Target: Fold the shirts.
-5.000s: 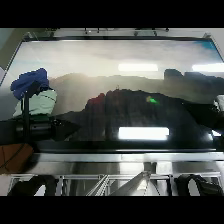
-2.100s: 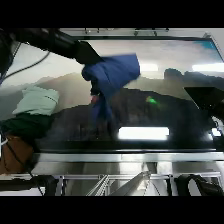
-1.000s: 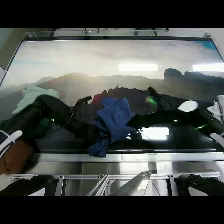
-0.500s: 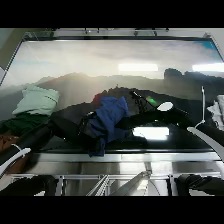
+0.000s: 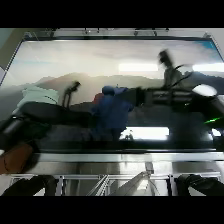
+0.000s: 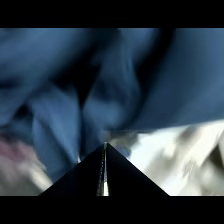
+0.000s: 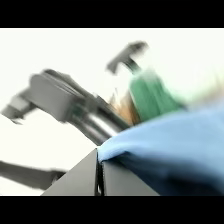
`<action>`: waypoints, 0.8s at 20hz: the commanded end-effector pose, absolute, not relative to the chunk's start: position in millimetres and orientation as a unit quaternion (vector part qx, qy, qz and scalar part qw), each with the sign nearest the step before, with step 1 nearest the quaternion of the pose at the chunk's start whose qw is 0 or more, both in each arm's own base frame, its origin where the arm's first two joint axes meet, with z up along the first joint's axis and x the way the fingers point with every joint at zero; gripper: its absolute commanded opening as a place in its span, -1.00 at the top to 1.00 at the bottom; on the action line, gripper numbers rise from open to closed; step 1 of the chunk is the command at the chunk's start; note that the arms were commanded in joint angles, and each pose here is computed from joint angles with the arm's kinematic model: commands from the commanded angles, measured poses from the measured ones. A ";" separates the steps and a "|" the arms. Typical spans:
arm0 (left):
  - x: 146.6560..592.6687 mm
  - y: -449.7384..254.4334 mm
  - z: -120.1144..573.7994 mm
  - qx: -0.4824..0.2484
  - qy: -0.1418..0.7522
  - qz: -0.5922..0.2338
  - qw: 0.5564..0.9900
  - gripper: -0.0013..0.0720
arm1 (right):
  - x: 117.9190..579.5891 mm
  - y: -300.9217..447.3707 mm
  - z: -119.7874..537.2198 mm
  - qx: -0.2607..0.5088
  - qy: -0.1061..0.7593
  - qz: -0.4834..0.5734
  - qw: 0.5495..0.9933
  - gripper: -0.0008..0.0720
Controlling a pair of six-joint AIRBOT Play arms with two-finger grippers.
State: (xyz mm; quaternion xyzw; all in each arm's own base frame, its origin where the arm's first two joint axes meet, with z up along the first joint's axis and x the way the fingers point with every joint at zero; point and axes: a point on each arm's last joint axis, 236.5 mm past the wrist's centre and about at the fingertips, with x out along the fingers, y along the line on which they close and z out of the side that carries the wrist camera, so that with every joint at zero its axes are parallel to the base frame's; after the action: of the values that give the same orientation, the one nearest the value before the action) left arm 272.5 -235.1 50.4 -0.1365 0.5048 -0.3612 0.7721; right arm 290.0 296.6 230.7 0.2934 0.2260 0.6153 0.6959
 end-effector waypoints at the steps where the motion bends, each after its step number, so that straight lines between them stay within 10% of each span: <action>1: 310.7 -197.5 166.4 -0.147 0.364 -0.343 0.854 0.94 | 254.9 260.1 382.3 0.242 0.026 0.645 0.724 0.92; 4: 313.0 -177.3 231.6 -0.143 0.295 -0.333 0.884 0.94 | 252.5 248.4 426.2 0.219 -0.029 0.612 0.760 0.92; 8: 305.9 -164.2 244.0 -0.137 0.287 -0.325 0.891 0.94 | 325.3 234.2 334.9 0.152 0.115 0.475 0.859 0.92; 16: 293.5 -195.6 67.4 -0.173 0.490 -0.317 0.794 0.93 | 405.2 133.3 115.7 -0.002 0.386 0.215 0.897 0.92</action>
State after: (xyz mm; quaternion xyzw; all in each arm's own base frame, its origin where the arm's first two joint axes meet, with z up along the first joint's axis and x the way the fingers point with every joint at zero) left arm 298.0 -181.0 124.2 -0.1646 0.4360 -0.3244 0.8232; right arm 379.1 188.1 178.3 0.0626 0.3233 0.3314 0.8842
